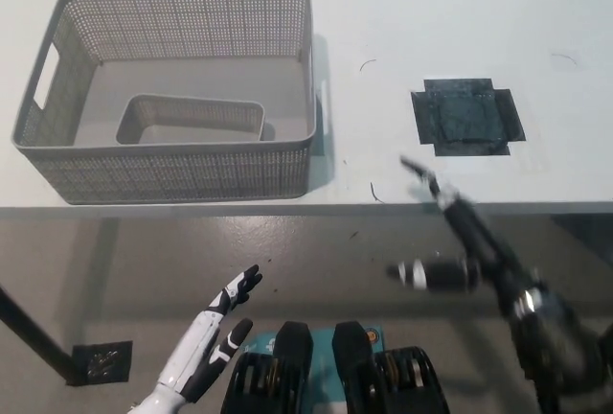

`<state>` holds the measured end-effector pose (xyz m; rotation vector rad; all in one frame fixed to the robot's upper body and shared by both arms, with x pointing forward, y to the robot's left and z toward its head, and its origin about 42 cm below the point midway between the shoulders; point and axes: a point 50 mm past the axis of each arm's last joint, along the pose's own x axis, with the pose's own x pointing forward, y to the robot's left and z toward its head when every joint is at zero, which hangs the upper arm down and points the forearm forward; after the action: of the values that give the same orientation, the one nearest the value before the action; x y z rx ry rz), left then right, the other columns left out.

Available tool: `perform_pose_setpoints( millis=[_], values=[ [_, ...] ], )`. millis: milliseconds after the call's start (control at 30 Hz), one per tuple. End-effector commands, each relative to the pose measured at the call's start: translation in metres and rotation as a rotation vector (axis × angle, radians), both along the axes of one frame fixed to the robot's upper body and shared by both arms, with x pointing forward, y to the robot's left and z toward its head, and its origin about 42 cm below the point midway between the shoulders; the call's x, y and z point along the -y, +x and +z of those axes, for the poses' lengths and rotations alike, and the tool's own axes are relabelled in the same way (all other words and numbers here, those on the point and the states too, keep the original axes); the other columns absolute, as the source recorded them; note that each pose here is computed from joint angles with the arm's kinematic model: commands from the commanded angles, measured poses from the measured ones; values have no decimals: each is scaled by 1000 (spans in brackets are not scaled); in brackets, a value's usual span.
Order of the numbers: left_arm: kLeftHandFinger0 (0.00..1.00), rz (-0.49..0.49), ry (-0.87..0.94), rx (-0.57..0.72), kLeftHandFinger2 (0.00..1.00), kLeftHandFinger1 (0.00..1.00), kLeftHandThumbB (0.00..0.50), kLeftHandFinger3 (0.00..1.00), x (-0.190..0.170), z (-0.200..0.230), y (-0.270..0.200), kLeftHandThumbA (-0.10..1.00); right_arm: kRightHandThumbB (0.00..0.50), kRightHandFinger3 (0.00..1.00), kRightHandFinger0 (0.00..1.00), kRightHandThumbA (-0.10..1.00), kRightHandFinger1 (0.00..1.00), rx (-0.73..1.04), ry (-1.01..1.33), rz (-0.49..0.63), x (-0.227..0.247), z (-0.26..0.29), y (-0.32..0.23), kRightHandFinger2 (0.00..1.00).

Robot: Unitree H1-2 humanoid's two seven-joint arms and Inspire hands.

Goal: Use the right hand to pick up a small rectangular container and put it into a bigger container on the left side

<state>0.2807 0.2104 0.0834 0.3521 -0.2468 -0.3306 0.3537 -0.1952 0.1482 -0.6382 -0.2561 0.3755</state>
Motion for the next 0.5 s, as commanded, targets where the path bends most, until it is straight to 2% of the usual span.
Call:
perform_pose_setpoints(
  millis=[0, 33, 67, 100, 167, 300, 333, 367, 400, 467],
  values=[
    [1000, 20, -61, 119, 1000, 1000, 251, 1000, -3, 29, 21, 1000, 76, 1000, 1000, 1000, 1000, 754, 392, 153, -28, 114, -154, 1000],
    [1000, 21, -63, 123, 1000, 1000, 249, 1000, -2, 28, 22, 1000, 54, 1000, 1000, 1000, 1000, 656, 382, 111, -32, 90, -145, 1000],
    [1000, 22, -63, 125, 1000, 1000, 249, 1000, -2, 28, 23, 1000, 53, 1000, 1000, 1000, 1000, 636, 377, 102, -33, 84, -141, 1000],
    [1000, 28, -56, 122, 1000, 1000, 262, 1000, -1, 27, 23, 1000, 124, 1000, 1000, 1000, 1000, 489, 434, 96, -36, 57, -125, 1000],
    [1000, 35, -49, 125, 1000, 1000, 260, 1000, -3, 28, 24, 1000, 170, 1000, 1000, 1000, 1000, 409, 467, 77, -39, 39, -108, 1000],
    [1000, 27, -60, 123, 1000, 1000, 259, 1000, -2, 28, 25, 1000, 136, 1000, 1000, 1000, 1000, 202, 579, -15, -41, -1, -79, 1000],
    [1000, 31, -58, 128, 1000, 1000, 259, 1000, -2, 28, 25, 1000, 75, 1000, 1000, 1000, 1000, 78, 627, -44, -42, -8, -71, 1000],
    [1000, 31, -58, 128, 1000, 1000, 259, 1000, -2, 28, 25, 1000, 73, 1000, 1000, 1000, 1000, 78, 627, -44, -42, -8, -71, 1000],
    [1000, 36, -53, 131, 1000, 1000, 255, 1000, -4, 27, 24, 1000, 36, 1000, 1000, 1000, 1000, -11, 667, -75, -44, -16, -62, 1000],
    [1000, 45, -54, 130, 1000, 1000, 263, 1000, -8, 29, 25, 1000, 22, 1000, 1000, 1000, 1000, -47, 673, -80, -44, -21, -53, 1000]
  ],
)
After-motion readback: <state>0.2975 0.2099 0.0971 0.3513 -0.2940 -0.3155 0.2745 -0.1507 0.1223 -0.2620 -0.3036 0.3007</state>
